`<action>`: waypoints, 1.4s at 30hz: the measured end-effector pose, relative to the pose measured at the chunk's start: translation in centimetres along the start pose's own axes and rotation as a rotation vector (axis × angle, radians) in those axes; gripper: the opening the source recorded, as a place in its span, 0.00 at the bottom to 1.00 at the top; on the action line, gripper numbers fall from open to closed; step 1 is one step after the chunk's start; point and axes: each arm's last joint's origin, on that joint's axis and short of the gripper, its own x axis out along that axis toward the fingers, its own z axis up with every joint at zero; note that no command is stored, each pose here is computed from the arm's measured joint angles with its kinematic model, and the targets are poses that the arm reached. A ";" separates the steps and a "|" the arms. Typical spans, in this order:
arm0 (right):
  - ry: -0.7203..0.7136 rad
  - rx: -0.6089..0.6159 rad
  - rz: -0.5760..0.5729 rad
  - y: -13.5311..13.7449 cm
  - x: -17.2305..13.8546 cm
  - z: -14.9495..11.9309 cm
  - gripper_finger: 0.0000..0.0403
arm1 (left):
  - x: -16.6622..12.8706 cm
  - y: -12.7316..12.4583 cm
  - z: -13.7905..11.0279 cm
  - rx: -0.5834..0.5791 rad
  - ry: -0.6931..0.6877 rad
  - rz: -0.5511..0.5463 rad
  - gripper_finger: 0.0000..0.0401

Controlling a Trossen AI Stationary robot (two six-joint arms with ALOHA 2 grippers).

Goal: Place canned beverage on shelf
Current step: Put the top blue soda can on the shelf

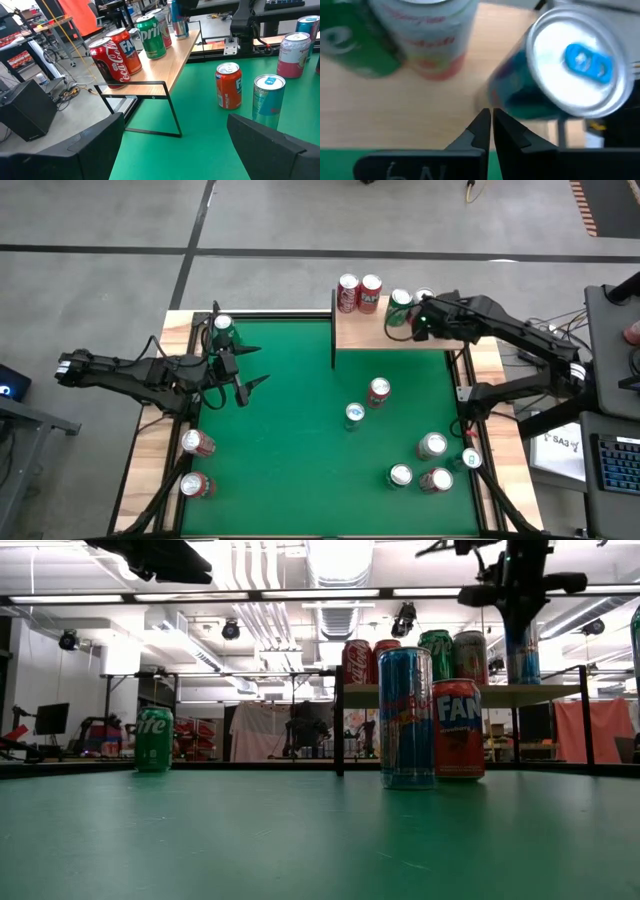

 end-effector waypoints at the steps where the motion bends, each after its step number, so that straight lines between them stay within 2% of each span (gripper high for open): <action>1: -0.004 -0.005 -0.025 0.0 0.2 0.1 0.03 | 0.0 0.0 0.0 0.000 0.000 0.000 0.84; 9: -0.022 -0.056 -0.138 0.0 1.3 0.7 0.03 | 0.0 0.0 0.0 0.001 0.002 0.004 0.84; 13: -0.001 -0.055 -0.123 0.2 1.4 0.6 0.03 | 0.0 0.0 0.0 0.001 0.002 0.004 0.84; 17: 0.115 -0.065 -0.049 0.2 1.3 0.2 0.03 | 0.0 0.0 0.0 0.001 0.002 0.003 0.84; 20: 0.168 -0.092 -0.082 -0.3 1.2 -0.2 0.03 | 0.0 0.0 0.0 0.001 0.002 0.003 0.84; 30: 0.058 -0.107 -0.204 -0.9 1.7 0.8 0.03 | 0.0 0.0 0.0 -0.001 0.002 0.002 0.84; 42: 0.020 -0.118 -0.237 -1.1 1.9 1.2 0.03 | 0.0 0.0 0.0 -0.002 0.001 -0.002 0.84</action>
